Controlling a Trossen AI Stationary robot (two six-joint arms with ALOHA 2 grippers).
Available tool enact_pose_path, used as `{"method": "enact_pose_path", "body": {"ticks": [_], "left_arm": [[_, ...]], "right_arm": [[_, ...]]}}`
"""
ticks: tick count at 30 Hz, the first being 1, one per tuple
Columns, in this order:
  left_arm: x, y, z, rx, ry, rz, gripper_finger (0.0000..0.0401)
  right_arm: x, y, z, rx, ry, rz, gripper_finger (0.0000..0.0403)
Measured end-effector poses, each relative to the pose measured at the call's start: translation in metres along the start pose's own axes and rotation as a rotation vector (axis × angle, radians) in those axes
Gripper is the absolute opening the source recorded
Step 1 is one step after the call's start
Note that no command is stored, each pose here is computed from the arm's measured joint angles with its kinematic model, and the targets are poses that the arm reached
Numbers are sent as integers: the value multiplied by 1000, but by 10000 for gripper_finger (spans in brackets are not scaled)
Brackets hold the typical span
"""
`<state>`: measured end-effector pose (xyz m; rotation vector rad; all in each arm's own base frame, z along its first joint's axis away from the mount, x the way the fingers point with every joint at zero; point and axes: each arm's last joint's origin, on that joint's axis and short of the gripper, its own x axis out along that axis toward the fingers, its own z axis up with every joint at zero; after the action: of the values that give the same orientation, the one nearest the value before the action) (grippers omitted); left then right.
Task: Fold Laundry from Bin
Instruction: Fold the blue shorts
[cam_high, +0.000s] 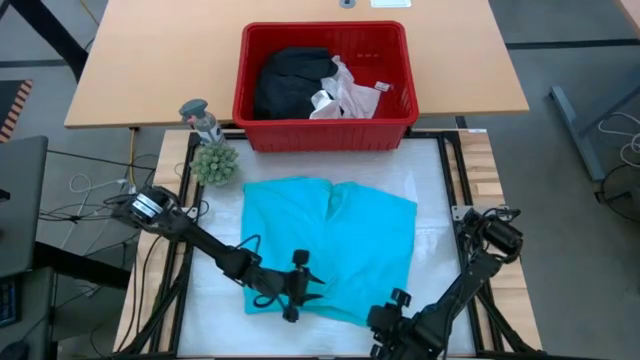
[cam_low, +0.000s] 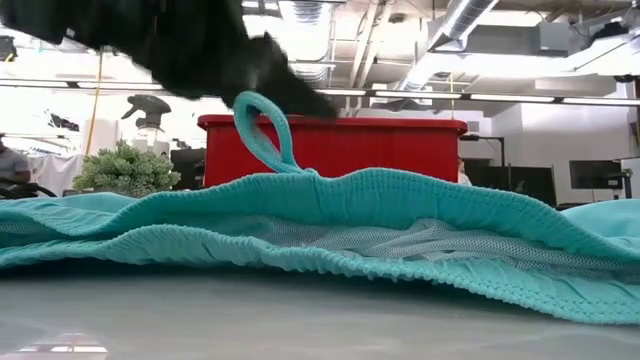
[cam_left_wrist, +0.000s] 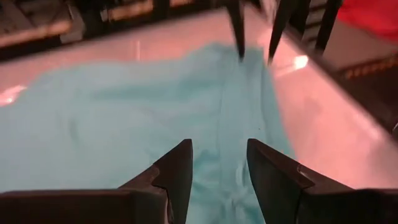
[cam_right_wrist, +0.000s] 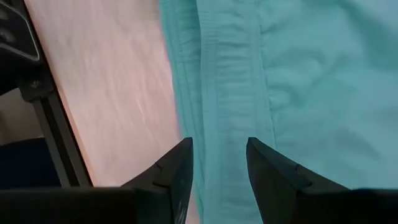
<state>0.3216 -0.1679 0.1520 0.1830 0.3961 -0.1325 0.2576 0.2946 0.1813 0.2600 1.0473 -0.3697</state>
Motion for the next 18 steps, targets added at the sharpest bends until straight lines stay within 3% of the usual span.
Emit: {"method": "enact_pose_path", "body": {"ticks": [7,13,18], "left_arm": [[20,-11,-35,-43,96,2,141],[23,-17,-41,-48,115,-6,141],[23,-16,-41,-53,119,-3,141]], "right_arm": [[-5,-3,-11,-7,16,-45,171],[-18,3,-14,-99,21,-20,171],[-19,6,-7,-225,181,58,175]]}}
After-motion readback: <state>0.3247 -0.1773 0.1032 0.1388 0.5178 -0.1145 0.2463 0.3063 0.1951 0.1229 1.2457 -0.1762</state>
